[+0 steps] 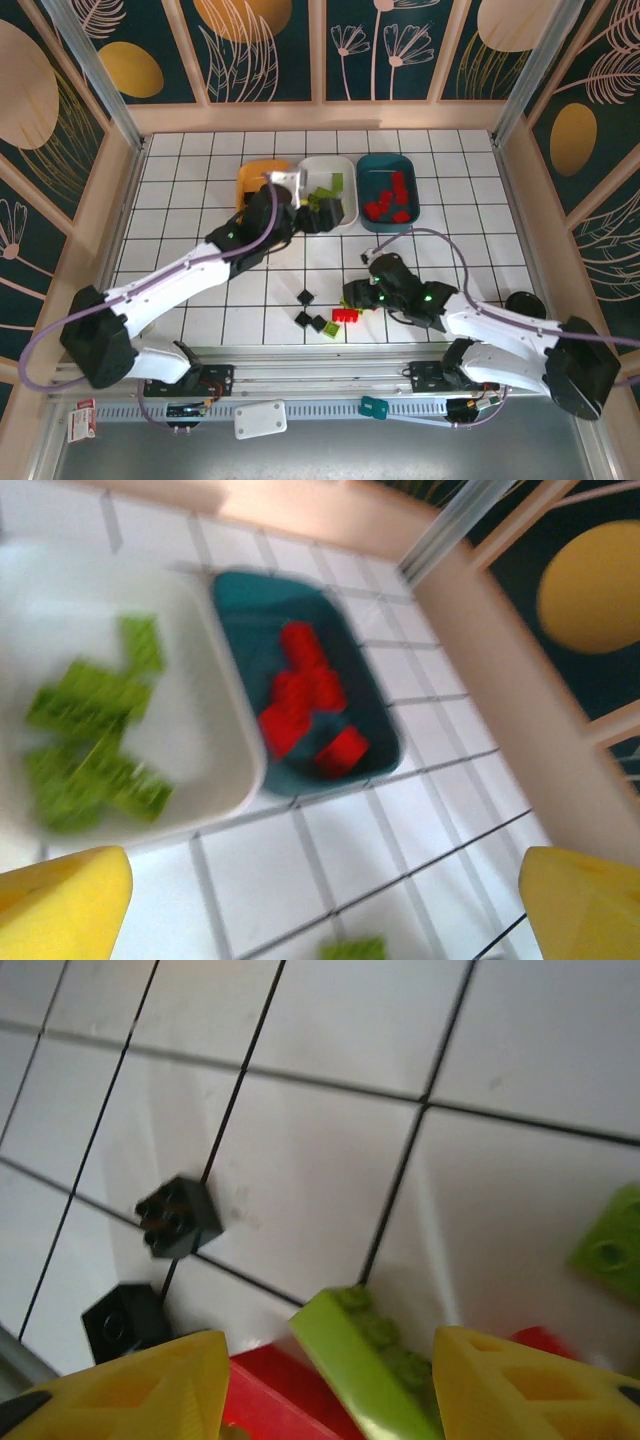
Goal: Sort the legos into containers by color
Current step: Pick up the lego from the bottom-center of the table, then place the lego in the container, then pick up the lego from the middle-left of the table.
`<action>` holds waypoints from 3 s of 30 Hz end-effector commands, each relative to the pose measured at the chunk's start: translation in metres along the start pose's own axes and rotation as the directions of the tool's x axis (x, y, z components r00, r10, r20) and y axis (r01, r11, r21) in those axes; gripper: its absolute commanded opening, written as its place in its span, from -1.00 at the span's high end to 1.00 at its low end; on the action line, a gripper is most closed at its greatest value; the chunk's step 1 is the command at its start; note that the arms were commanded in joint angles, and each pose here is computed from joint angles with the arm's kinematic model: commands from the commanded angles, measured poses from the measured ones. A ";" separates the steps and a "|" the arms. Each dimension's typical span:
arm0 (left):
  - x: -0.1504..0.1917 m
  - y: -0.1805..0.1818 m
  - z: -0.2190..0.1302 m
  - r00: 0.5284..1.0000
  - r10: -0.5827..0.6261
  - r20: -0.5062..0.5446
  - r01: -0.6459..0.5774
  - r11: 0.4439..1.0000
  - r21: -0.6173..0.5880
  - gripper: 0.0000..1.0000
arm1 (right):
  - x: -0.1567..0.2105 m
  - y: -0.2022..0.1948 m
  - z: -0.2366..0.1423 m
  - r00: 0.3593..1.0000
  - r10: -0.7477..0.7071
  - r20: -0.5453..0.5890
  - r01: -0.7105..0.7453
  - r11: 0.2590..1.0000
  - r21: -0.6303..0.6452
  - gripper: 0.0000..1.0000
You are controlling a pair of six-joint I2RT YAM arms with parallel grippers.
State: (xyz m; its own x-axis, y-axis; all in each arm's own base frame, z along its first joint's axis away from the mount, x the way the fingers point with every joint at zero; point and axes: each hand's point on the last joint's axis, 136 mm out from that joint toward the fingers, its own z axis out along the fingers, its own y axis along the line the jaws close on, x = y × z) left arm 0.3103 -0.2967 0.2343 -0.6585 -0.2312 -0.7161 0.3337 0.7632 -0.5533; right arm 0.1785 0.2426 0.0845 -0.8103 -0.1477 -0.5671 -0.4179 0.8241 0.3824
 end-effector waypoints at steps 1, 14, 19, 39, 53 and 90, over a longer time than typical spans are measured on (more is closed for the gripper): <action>0.031 0.042 -0.022 0.999 -0.053 0.001 0.053 0.993 -0.106 -0.97 | -0.006 0.027 0.007 0.994 -0.111 -0.007 0.111 0.994 -0.002 -0.22; 0.064 0.117 -0.112 0.986 -0.120 0.117 0.148 0.951 -0.272 -0.97 | -0.019 0.078 0.082 0.973 -0.230 -0.028 0.231 0.972 0.043 -0.33; 0.070 0.126 -0.119 0.985 -0.123 0.120 0.153 0.943 -0.295 -0.97 | -0.009 0.077 0.101 0.965 -0.251 -0.079 0.256 0.964 0.067 -0.27; 0.057 0.120 -0.122 0.987 -0.087 0.134 0.124 0.945 -0.301 -0.98 | -0.056 0.095 0.089 0.961 -0.270 0.055 0.271 0.963 -0.007 0.51; 0.067 0.113 -0.113 0.999 -0.035 0.036 0.044 0.956 -0.289 -0.97 | -0.233 0.100 0.131 0.954 -0.177 0.243 0.207 0.973 -0.102 0.52; 0.256 0.076 -0.064 0.784 0.278 -0.556 -0.450 0.870 -0.200 -0.34 | -0.208 0.032 0.060 0.943 0.053 0.329 -0.002 0.988 -0.152 -0.29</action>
State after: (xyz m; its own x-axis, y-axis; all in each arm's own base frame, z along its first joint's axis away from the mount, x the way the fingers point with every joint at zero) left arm 0.1200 -0.2520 0.0336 -0.8098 0.3613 -0.4622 0.4469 0.8903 -0.0871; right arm 0.3526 0.3354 0.1369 -0.7068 0.0171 -0.7072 -0.4571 0.7520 0.4749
